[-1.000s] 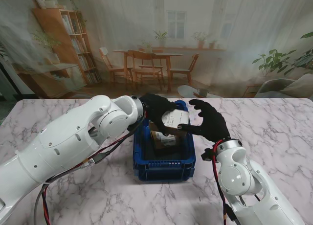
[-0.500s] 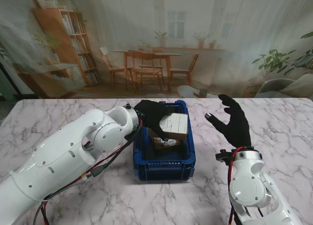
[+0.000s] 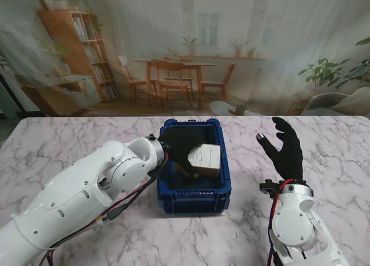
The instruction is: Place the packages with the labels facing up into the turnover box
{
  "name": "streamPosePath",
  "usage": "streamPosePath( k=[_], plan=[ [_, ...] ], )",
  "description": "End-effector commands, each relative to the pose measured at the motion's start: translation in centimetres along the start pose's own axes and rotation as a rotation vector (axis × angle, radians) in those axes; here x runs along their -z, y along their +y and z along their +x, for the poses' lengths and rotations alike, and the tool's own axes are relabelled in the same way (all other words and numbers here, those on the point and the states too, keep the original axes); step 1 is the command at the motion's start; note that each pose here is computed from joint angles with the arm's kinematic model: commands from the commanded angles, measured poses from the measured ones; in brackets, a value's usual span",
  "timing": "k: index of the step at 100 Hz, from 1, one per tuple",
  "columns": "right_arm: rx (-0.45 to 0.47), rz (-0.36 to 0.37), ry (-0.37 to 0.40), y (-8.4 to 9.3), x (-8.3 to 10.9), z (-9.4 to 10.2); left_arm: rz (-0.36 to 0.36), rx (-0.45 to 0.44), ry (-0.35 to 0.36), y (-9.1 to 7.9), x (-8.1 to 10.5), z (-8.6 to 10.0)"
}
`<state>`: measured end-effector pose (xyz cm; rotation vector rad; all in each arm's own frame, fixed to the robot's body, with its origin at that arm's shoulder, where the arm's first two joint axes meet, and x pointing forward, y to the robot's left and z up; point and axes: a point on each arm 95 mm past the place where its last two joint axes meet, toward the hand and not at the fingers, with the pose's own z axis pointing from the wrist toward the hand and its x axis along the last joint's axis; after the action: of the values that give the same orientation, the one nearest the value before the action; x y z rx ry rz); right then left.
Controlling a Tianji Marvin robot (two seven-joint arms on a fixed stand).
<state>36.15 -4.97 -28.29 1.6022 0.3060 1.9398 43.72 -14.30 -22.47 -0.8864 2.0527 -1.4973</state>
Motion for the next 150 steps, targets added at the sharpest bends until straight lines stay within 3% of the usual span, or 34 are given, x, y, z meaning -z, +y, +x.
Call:
streamPosePath(
  k=[1,56,114,150],
  plan=[
    [-0.002,-0.003,-0.012,-0.1,0.4,-0.5,-0.028,-0.002,0.005,1.1,0.2,0.2],
    [0.014,0.000,-0.033,-0.3,0.6,-1.1,-0.022,0.029,-0.011,3.3,0.1,0.8],
    [0.041,0.011,-0.048,-0.6,0.3,-1.4,-0.046,0.038,-0.002,4.3,-0.2,0.2],
    [0.048,0.014,-0.046,-0.6,0.3,-1.4,-0.061,-0.031,-0.002,4.4,-0.6,-0.4]
  ],
)
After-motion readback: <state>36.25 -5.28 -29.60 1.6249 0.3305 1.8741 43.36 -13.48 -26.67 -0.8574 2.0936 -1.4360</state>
